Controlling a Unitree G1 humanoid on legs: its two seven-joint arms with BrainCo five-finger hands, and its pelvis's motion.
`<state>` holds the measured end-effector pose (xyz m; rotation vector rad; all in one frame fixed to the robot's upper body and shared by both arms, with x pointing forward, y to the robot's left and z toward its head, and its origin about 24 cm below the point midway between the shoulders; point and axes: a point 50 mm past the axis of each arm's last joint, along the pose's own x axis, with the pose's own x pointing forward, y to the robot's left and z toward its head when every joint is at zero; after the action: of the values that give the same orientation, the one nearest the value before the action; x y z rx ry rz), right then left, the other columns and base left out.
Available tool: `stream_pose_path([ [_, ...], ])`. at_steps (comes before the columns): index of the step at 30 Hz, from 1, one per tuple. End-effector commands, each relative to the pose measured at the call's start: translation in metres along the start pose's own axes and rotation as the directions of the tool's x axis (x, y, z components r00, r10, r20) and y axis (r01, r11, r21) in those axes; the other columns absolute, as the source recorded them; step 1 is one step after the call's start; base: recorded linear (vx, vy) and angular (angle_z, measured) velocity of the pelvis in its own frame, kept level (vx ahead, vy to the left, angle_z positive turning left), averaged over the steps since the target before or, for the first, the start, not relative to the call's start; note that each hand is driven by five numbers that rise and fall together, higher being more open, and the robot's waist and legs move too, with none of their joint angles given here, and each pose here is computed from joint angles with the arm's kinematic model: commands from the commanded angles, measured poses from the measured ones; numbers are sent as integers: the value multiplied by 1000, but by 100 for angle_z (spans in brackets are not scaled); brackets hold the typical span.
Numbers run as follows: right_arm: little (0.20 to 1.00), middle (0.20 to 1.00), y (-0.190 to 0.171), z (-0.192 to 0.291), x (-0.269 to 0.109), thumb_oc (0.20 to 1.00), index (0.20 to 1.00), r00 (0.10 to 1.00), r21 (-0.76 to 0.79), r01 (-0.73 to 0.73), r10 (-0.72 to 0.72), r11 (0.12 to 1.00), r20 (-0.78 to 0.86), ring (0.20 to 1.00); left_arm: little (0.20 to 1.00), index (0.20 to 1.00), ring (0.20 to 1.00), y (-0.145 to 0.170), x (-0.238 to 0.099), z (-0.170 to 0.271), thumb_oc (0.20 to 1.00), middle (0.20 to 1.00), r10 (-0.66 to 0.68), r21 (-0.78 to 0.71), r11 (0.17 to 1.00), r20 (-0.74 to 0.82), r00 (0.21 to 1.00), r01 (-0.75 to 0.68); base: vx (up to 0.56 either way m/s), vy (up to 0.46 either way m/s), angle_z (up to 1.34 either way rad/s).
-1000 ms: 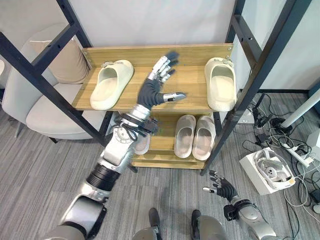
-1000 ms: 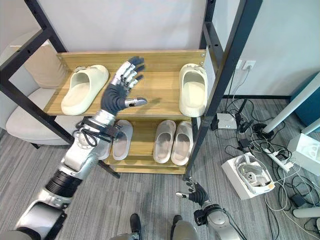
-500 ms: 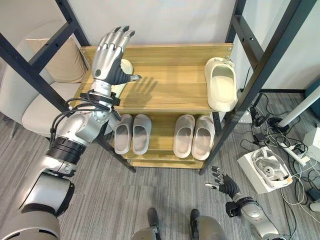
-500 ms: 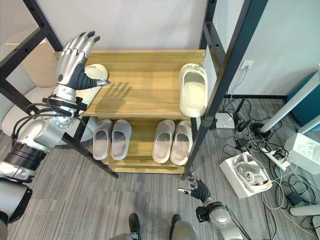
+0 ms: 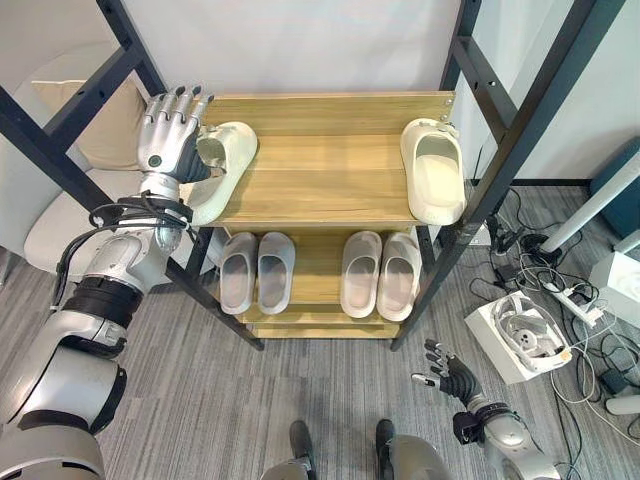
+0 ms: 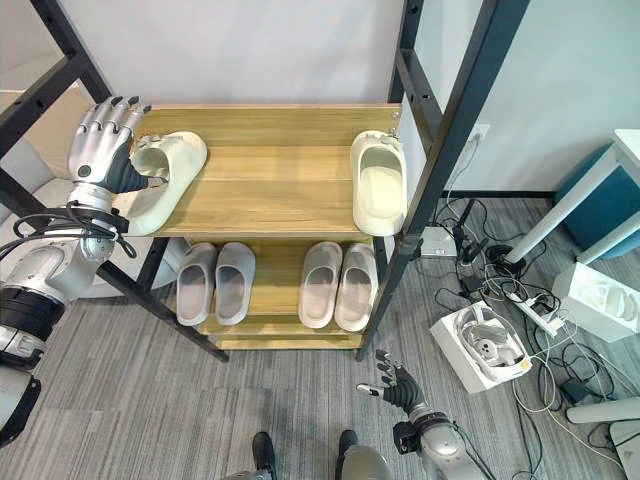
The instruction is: Arrange the slippers neatly on the shoe rack.
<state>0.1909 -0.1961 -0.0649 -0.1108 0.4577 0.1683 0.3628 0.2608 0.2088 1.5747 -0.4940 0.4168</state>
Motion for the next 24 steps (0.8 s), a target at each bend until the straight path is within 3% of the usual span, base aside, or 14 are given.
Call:
stream_pose_path([
  [1, 1000, 1000, 5, 30, 3, 1000, 1000, 987, 24, -21, 17, 1000, 158, 1000, 1000, 1000, 1000, 40, 37, -10, 1000, 1000, 141, 77, 988, -50, 989, -137, -11, 23, -9],
  [2, 1000, 1000, 5, 30, 3, 1000, 1000, 987, 24, -20, 16, 1000, 158, 1000, 1000, 1000, 1000, 40, 37, -10, 1000, 1000, 141, 76, 988, -49, 989, -137, -32, 38, -18],
  [3, 1000, 1000, 3, 30, 1, 1000, 1000, 987, 26, -13, 9, 1000, 159, 1000, 831, 831, 831, 39, 41, -10, 831, 831, 128, 70, 990, -65, 990, -124, -29, 21, -18],
  [4, 1000, 1000, 2, 29, 0, 1000, 1000, 988, 26, -8, 4, 1000, 157, 1000, 398, 398, 398, 39, 42, -9, 398, 398, 127, 63, 991, -71, 989, -122, -38, 26, -20],
  [5, 1000, 1000, 2, 29, 0, 1000, 1000, 988, 25, -6, 2, 1000, 157, 1000, 200, 200, 200, 39, 43, -9, 200, 200, 125, 54, 991, -74, 989, -121, -31, 18, -16],
  [14, 1000, 1000, 5, 33, -3, 1000, 1000, 983, 37, -25, 18, 999, 180, 1000, 200, 200, 200, 40, 55, -15, 200, 200, 126, 10, 992, -177, 976, -126, -9, 8, -15],
  [22, 1000, 1000, 5, 32, -4, 1000, 1000, 984, 55, -18, 8, 998, 176, 1000, 200, 200, 200, 58, 58, 6, 200, 200, 230, -51, 971, -74, 970, -234, 7, -11, -9],
  [23, 1000, 1000, 5, 32, -4, 1000, 1000, 984, 55, -18, 8, 998, 176, 1000, 442, 442, 442, 57, 57, 6, 442, 442, 230, -50, 971, -75, 970, -234, 3, -17, 8],
  [24, 1000, 1000, 5, 32, -4, 1000, 1000, 984, 55, -19, 9, 998, 177, 1000, 856, 856, 856, 59, 57, 8, 856, 856, 242, -53, 968, -65, 968, -245, 1, -15, 6],
])
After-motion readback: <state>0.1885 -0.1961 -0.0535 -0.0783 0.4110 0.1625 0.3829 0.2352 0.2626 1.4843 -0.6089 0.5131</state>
